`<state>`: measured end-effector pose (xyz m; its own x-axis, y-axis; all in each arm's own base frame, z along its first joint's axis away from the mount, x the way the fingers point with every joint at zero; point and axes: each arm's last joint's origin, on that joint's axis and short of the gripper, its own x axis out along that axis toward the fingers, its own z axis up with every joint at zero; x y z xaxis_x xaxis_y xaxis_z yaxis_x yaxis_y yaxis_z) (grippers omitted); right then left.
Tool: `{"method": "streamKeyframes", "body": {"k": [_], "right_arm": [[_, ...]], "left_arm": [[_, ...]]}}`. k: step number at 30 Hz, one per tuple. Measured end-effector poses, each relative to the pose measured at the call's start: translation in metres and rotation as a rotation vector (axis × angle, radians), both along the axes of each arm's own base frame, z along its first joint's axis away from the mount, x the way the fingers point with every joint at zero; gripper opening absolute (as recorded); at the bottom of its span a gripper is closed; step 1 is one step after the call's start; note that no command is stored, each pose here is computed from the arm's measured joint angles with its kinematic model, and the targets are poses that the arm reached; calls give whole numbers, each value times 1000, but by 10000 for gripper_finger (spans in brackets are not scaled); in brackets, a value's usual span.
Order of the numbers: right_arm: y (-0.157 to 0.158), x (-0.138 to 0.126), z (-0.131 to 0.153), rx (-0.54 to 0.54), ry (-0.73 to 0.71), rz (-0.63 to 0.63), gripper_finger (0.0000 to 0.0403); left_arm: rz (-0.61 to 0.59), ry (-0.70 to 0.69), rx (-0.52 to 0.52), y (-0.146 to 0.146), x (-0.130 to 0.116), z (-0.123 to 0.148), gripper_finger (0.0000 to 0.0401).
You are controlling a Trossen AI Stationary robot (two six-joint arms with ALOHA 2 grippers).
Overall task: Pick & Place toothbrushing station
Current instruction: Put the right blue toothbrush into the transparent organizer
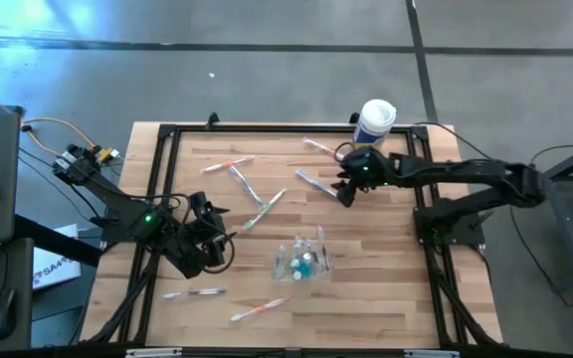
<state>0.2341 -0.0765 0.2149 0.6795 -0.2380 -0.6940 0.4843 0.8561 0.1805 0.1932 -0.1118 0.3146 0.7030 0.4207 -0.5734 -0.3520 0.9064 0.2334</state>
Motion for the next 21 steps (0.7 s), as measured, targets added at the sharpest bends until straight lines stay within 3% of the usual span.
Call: {"method": "streamKeyframes", "body": {"k": [7,21], "right_arm": [[-21,21,-33,-22,49,-60,194],[-35,36,-88,15,176,-29,194]], "left_arm": [[-2,8,2,-1,1,-1,281],[0,7,4,-1,1,-1,281]]}}
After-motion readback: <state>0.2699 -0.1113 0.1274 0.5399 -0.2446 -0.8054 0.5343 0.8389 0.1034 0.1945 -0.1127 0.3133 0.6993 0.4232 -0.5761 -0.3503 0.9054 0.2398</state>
